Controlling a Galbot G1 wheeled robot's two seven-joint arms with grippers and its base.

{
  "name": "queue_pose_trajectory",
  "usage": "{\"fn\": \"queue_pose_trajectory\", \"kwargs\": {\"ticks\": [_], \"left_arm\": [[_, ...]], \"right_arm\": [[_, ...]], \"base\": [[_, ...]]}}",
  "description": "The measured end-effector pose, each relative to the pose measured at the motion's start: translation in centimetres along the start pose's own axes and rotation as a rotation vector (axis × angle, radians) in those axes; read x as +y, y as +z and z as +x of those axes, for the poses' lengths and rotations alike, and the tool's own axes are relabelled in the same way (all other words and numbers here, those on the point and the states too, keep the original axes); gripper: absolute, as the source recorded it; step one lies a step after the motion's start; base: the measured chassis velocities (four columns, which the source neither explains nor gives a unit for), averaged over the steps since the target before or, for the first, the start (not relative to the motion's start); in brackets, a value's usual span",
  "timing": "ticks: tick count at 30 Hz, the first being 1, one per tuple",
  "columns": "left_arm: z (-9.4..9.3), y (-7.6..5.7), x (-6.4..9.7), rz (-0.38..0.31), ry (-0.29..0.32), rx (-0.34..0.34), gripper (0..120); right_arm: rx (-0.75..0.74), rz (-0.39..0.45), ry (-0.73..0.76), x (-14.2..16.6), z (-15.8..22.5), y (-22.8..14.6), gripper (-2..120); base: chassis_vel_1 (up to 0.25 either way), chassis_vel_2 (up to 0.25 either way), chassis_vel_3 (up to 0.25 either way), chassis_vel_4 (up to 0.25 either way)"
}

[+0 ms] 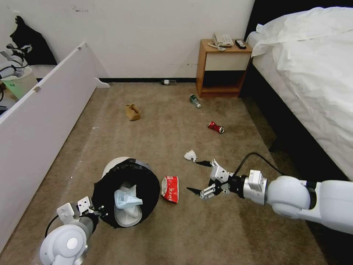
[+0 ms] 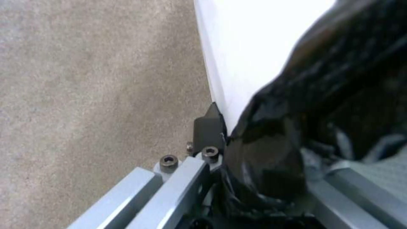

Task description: Pick up the trash bin and place the garbage on the floor into it.

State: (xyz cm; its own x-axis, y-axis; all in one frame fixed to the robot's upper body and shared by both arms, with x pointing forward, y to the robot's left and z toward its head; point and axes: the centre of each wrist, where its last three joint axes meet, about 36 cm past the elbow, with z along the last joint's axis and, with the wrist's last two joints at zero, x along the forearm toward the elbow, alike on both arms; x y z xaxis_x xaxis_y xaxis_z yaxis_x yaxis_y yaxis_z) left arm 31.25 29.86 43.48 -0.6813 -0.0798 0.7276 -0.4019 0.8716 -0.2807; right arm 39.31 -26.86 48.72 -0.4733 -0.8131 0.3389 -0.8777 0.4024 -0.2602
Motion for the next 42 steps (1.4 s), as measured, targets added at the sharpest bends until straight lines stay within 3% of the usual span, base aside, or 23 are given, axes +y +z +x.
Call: {"fn": "queue_pose_trajectory", "kwargs": {"ticks": [7,15,18,23,26,34,42], "left_arm": [[2.0,-0.3,-0.7,0.017,0.023,-0.033,0],[3.3,-0.7,-1.5,0.065,0.044,-0.021,0],[3.7,-1.0,-1.6,0.088,0.054,-0.006,0],[6.0,-2.5,-1.7,0.172,0.077,0.073,0],[6.9,-2.7,-1.3,0.183,0.078,0.113,0],[6.8,-2.4,-0.7,0.22,0.055,0.179,0],[5.2,-1.8,0.3,0.262,-0.002,0.259,0]], "right_arm": [[-0.035,-0.006,0.026,0.9,-0.4,-0.5,100],[-0.04,0.003,0.03,0.9,0.4,-0.7,100],[-0.043,0.004,0.031,0.9,0.7,-0.8,100],[-0.044,0.009,0.05,0.7,1.7,-0.9,100],[-0.047,0.011,0.059,0.5,1.9,-1.0,100],[-0.046,0.006,0.074,0.1,2.0,-1.0,100],[-0.03,0.0,0.098,-0.4,2.5,-0.4,100]], "base": [[0.0,0.0,0.0,0.0],[0.0,0.0,0.0,0.0],[0.0,0.0,0.0,0.0],[0.0,0.0,0.0,0.0],[0.0,0.0,0.0,0.0],[0.0,0.0,0.0,0.0],[0.0,0.0,0.0,0.0]]}}
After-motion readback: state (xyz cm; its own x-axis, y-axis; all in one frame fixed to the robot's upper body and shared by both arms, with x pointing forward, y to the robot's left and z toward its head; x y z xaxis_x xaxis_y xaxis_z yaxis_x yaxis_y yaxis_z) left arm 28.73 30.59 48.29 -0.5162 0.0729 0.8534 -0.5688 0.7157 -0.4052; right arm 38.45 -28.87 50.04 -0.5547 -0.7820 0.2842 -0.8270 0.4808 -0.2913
